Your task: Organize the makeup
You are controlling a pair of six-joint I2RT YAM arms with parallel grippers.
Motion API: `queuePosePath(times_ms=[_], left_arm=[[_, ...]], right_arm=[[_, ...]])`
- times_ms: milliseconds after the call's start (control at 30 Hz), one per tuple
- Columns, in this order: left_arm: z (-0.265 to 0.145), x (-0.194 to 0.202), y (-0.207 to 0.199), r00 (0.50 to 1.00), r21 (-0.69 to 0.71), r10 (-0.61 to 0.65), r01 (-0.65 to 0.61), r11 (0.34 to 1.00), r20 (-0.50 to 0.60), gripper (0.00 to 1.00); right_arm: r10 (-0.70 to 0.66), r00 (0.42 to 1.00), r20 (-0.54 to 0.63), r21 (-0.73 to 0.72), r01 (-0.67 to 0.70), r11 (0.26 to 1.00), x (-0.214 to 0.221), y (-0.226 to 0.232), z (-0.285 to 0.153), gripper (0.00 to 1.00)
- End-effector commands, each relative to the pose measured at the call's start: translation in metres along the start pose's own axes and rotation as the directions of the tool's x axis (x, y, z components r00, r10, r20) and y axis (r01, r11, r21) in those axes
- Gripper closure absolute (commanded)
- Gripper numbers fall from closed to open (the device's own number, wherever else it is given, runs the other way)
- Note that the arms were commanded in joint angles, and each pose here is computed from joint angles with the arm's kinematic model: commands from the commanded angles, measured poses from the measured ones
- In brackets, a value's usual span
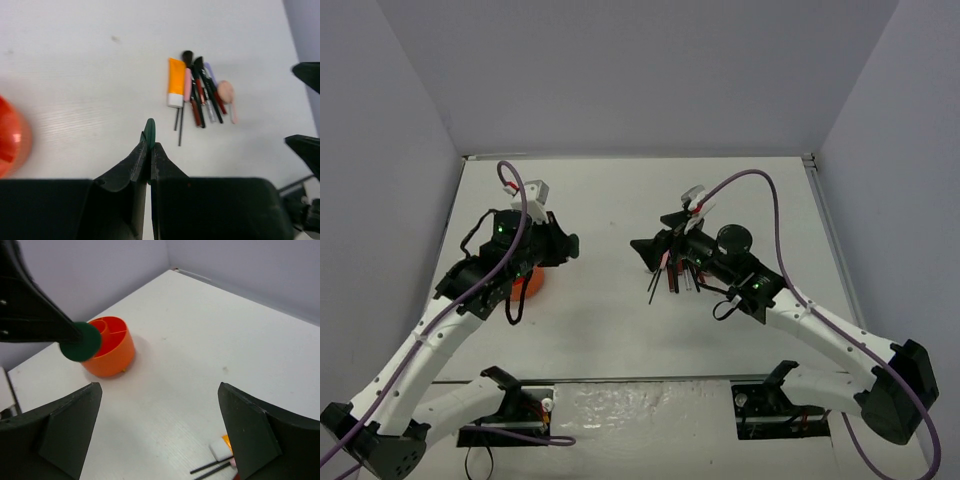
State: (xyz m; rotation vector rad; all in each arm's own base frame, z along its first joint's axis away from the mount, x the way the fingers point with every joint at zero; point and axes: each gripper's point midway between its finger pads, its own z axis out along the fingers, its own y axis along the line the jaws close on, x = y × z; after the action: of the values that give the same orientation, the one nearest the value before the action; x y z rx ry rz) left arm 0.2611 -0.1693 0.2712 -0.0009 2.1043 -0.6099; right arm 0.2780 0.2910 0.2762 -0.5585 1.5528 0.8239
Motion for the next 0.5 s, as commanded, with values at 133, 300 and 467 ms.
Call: queuePosePath(times_ms=[133, 300, 467], left_arm=[[-0.065, -0.037, 0.099, 0.988, -0.481, 0.154, -0.127, 0.867, 0.019, 1.00], [-0.074, -0.037, 0.148, 0.995, -0.576, 0.099, -0.098, 0.811, -0.031, 1.00], [-0.065, -0.045, 0.185, 0.997, -0.590, 0.065, -0.080, 0.804, -0.046, 1.00]], right_arm=[[-0.053, 0.998, -0.019, 0.379, 0.057, 0.924, -0.010, -0.063, -0.049, 0.00], [-0.006, 1.000, -0.014, 0.389, 0.011, 0.921, 0.005, -0.063, -0.061, 0.00], [0.029, 1.000, -0.001, 0.383, -0.026, 0.924, 0.015, -0.061, -0.065, 0.00]])
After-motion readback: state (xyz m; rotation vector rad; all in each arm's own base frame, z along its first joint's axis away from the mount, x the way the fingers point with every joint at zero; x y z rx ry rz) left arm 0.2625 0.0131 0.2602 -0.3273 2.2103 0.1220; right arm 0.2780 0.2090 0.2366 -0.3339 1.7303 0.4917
